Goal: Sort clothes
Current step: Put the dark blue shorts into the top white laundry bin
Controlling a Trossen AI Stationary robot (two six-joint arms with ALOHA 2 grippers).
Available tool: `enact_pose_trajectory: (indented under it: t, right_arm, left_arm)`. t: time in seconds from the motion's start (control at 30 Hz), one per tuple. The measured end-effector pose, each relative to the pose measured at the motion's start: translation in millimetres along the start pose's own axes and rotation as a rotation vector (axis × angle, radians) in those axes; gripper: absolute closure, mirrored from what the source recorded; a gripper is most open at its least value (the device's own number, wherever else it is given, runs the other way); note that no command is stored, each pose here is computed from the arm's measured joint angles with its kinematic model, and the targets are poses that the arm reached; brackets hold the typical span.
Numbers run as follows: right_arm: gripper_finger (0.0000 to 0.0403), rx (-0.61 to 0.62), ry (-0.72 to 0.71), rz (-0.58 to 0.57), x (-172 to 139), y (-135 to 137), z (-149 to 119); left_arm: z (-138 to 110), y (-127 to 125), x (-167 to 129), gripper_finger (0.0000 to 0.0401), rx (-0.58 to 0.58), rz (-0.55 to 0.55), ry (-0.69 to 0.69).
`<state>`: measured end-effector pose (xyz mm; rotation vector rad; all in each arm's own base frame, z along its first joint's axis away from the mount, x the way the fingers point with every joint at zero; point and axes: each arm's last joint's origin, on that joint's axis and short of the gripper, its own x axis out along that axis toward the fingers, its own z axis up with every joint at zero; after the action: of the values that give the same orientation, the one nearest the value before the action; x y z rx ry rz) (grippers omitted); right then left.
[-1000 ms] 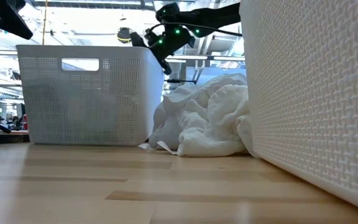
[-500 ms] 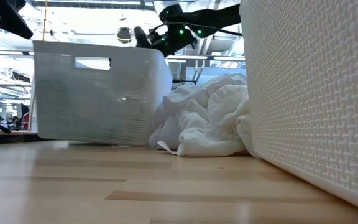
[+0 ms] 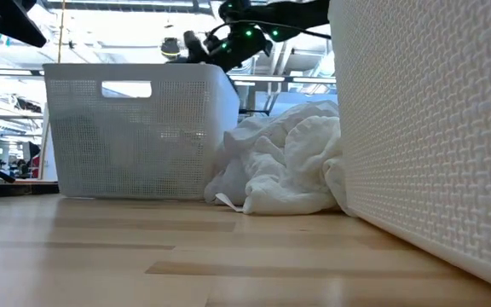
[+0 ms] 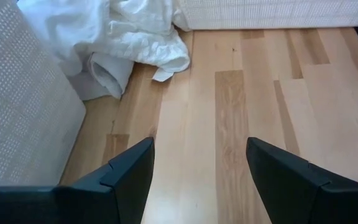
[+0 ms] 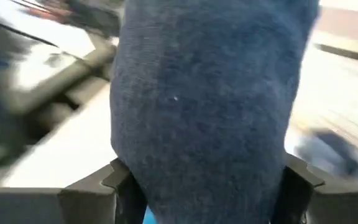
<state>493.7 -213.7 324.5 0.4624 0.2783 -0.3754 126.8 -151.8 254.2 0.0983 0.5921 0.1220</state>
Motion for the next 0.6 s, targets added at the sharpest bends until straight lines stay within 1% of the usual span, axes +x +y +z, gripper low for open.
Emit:
enact_pose_trajectory:
  t: [0.03,0.07,0.13,0.3,0.4,0.47,0.5,0.57,0.6]
  right_arm:
    - [0.0135,-0.029,0.007,-0.073,0,-1,-3]
    - [0.0135,-0.074,0.013,-0.111,-1,-2,-4]
    - [0.0133,-0.144,0.030,-0.098,0,1,-7]
    - [0.0110,-0.199,0.008,-0.039,1,7,-4]
    - [0.0087,-0.195,0.019,-0.028,2,8,-7]
    - [0.0073,-0.165,0.021,-0.019,2,7,-6]
    - [0.0067,-0.142,0.030,0.005,1,5,-6]
    - [0.0057,-0.087,0.069,0.091,1,-1,-4]
    - [0.0055,-0.073,0.089,0.100,0,-4,-5]
  left_arm:
    - [0,0,0,0.0152,0.002,0.000,0.000]
    - [0,0,0,0.0152,0.004,-0.001,-0.001]
    - [0,0,0,0.0152,0.004,0.000,0.000]
    - [0,0,0,0.0152,0.007,0.000,0.000]
    - [0,0,0,0.0152,0.012,0.000,0.000]
    - [0,0,0,0.0152,0.011,0.000,0.000]
    - [0,0,0,0.0152,0.011,0.000,0.000]
    - [0,0,0,0.0152,0.007,0.000,0.000]
    - [0,0,0,0.0152,0.007,0.000,0.000]
